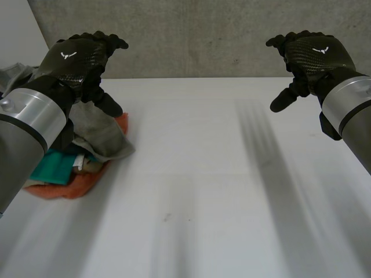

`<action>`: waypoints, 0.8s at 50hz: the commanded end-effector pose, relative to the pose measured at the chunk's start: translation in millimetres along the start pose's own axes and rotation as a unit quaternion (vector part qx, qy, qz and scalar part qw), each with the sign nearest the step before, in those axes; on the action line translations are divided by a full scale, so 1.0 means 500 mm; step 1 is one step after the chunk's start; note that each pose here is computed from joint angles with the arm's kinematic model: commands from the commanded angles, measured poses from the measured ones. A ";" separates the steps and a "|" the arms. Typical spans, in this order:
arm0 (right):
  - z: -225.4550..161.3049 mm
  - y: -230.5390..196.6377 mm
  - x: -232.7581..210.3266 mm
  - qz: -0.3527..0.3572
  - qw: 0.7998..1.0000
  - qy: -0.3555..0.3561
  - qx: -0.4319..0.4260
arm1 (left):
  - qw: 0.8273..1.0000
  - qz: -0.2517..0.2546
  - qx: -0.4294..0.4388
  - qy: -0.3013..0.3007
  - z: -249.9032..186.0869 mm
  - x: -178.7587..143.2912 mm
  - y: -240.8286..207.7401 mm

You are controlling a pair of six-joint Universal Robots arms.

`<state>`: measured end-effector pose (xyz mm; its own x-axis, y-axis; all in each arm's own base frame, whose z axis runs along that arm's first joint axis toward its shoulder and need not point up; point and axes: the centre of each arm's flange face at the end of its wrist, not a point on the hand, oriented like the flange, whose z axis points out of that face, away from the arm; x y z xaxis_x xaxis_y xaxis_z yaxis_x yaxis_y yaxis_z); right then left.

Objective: Fold the laundry.

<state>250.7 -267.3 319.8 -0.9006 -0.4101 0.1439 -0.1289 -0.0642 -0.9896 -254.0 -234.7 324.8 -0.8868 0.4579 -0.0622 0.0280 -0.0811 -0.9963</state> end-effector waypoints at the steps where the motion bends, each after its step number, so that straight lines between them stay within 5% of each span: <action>1: 0.000 0.000 0.001 -0.001 1.000 0.000 0.000 | 1.000 0.005 -0.002 0.001 0.001 0.000 0.003; 22: 0.000 0.001 -0.001 -0.001 1.000 -0.003 -0.001 | 0.999 0.020 0.025 -0.028 0.051 -0.033 -0.008; 34: -0.002 0.006 -0.005 -0.003 1.000 -0.008 -0.005 | 0.958 0.230 -0.028 -0.169 0.231 -0.240 0.115; 40: -0.002 0.012 -0.006 -0.002 1.000 -0.009 -0.010 | 0.938 0.272 -0.057 -0.207 0.286 -0.336 0.203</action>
<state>252.3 -265.7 316.1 -0.8930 -0.4247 0.1491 -0.1385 -0.0561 -0.9888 -194.7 -403.2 276.4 -0.8715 0.0628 -0.4863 0.4743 -0.1436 -0.8686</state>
